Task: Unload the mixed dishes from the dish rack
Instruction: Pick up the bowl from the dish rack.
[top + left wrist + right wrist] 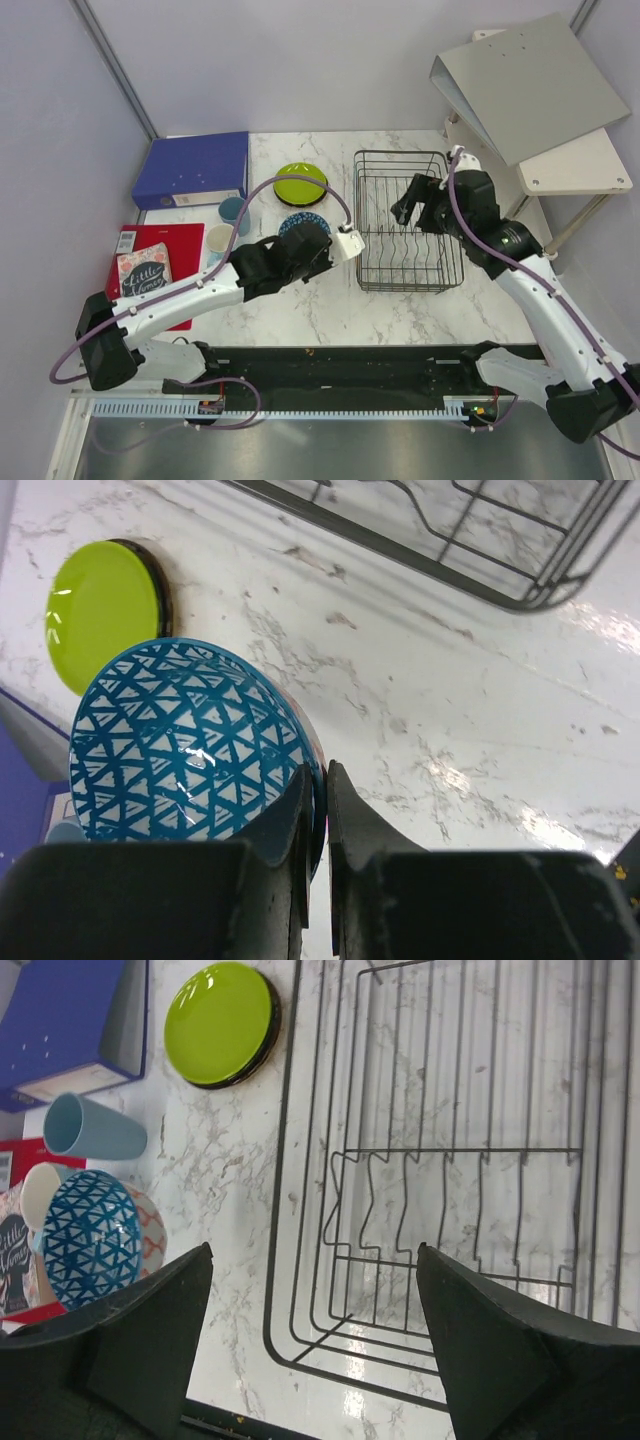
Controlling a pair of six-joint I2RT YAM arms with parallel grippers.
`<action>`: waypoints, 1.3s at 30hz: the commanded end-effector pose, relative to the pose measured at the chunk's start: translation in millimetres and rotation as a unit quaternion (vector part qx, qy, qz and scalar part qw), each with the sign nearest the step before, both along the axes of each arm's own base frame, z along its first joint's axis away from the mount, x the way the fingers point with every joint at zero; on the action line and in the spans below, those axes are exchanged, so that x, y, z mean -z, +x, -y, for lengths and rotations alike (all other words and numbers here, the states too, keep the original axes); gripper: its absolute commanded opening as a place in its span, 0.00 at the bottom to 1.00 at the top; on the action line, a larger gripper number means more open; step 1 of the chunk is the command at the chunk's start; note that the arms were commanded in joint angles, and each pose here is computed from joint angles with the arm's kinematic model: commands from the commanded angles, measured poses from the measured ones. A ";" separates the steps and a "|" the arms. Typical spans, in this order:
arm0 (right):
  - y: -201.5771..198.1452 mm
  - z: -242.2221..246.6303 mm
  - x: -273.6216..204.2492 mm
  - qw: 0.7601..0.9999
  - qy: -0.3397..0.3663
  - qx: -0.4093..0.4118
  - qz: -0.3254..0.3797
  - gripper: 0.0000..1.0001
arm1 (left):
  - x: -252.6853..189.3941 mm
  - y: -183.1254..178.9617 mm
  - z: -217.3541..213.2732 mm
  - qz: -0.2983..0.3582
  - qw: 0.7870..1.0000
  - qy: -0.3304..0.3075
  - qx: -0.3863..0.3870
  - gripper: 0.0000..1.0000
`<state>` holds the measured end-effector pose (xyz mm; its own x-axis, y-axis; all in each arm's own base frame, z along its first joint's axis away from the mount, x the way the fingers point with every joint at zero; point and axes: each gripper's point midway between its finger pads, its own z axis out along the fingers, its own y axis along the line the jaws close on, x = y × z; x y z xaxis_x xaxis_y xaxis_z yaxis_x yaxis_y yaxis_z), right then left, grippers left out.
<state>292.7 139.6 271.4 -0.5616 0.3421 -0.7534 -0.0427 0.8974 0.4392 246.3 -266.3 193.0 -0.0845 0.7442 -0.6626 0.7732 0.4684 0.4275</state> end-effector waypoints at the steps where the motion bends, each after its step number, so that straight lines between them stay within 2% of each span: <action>1: -4.3 -37.5 -18.2 0.996 -0.010 -0.087 0.008 0.90 | -33.0 -11.3 4.8 0.041 0.998 -0.039 0.041 0.02; 8: -4.9 -98.0 6.6 0.985 -0.043 -0.167 -0.022 0.91 | -51.6 -39.3 14.2 0.012 0.990 -0.098 0.097 0.02; 11: -8.6 -123.3 17.9 0.978 -0.047 -0.199 -0.034 0.91 | -50.2 -45.3 13.2 0.002 0.989 -0.098 0.107 0.02; 17: -13.7 -154.5 11.7 0.972 -0.045 -0.228 -0.023 0.91 | -41.9 -49.8 13.9 -0.012 0.989 -0.094 0.114 0.02; 24: -8.9 -150.6 2.3 0.979 -0.055 -0.198 0.000 0.91 | -33.3 -53.1 15.9 -0.024 0.988 -0.090 0.122 0.02; 34: -11.9 -165.7 2.2 0.974 -0.037 -0.224 0.001 0.91 | -23.0 -59.9 21.8 -0.050 0.985 -0.091 0.135 0.02; 39: -14.5 -179.4 21.4 0.967 -0.039 -0.249 -0.027 0.88 | -21.9 -63.1 22.6 -0.056 0.984 -0.095 0.138 0.02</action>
